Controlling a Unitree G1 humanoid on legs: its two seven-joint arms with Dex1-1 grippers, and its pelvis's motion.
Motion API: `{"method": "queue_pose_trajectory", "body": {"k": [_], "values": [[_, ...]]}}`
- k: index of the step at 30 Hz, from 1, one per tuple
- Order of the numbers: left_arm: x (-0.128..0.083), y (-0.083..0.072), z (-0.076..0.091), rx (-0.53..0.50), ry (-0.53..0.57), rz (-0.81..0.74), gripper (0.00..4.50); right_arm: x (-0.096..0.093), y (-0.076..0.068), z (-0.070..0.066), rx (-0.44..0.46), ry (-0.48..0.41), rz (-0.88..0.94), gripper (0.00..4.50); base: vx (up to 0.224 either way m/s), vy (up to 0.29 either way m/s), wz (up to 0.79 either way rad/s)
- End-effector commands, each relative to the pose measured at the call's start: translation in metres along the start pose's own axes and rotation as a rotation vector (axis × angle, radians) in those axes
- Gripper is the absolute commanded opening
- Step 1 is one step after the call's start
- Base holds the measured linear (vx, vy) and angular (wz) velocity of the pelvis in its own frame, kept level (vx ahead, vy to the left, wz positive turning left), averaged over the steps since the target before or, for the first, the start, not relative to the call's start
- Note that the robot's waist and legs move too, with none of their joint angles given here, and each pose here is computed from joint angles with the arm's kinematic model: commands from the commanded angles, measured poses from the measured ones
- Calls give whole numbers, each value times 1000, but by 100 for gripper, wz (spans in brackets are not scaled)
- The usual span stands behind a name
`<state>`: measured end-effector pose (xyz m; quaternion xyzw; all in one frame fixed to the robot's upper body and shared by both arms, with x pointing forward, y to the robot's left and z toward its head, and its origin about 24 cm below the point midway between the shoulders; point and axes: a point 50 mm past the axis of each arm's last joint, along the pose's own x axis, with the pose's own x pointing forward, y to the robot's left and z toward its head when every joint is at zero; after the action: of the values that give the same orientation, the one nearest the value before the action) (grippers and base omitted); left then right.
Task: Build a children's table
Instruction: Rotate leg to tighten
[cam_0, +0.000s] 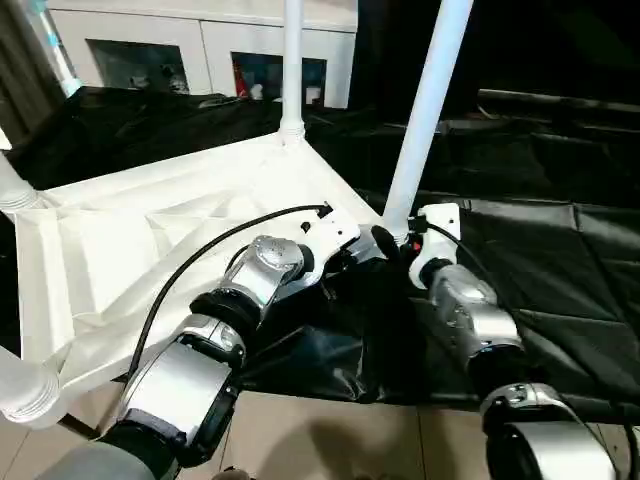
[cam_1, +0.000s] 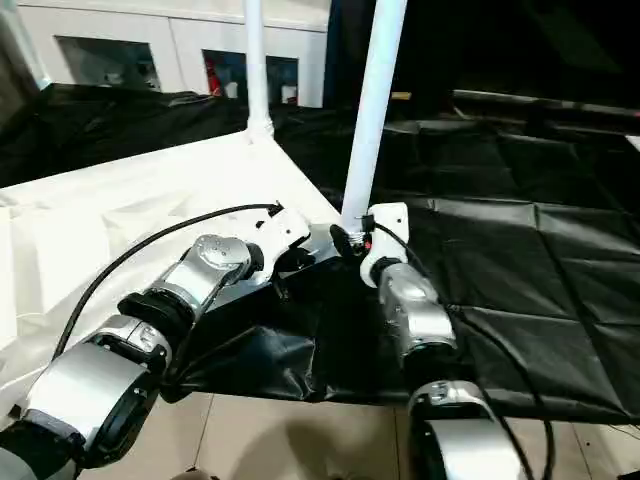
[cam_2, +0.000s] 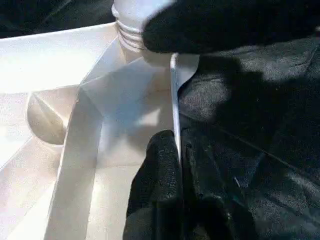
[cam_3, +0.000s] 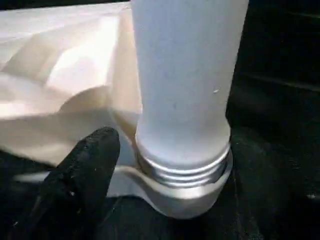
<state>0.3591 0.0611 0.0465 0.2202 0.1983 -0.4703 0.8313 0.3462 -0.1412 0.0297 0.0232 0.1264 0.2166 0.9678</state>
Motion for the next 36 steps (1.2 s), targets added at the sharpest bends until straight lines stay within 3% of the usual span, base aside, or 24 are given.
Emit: {"method": "queue_pose_trajectory", "body": {"k": [1,3,9,17,26,32,36], "values": [[1,-9,-6,38,-1,-85,0,-3,6,-1,-38,17,109,372,0,0,0],[-8,-3,-13,51,9,-112,0,-15,-9,2,-92,42,178,372,0,0,0],[-21,-3,-21,87,-5,-247,0,-30,-19,3,-158,102,324,372,0,0,0],[-31,-1,-28,102,-4,-312,0,-29,-15,7,-158,117,417,372,0,0,0],[-35,-2,-34,93,-5,-324,0,-28,-8,6,-124,117,468,300,0,0,0],[-33,0,-34,73,3,-279,0,-26,-6,0,-74,106,397,275,0,0,0],[-19,2,-26,34,22,-128,0,-10,-1,-13,67,95,103,274,0,0,0]]}}
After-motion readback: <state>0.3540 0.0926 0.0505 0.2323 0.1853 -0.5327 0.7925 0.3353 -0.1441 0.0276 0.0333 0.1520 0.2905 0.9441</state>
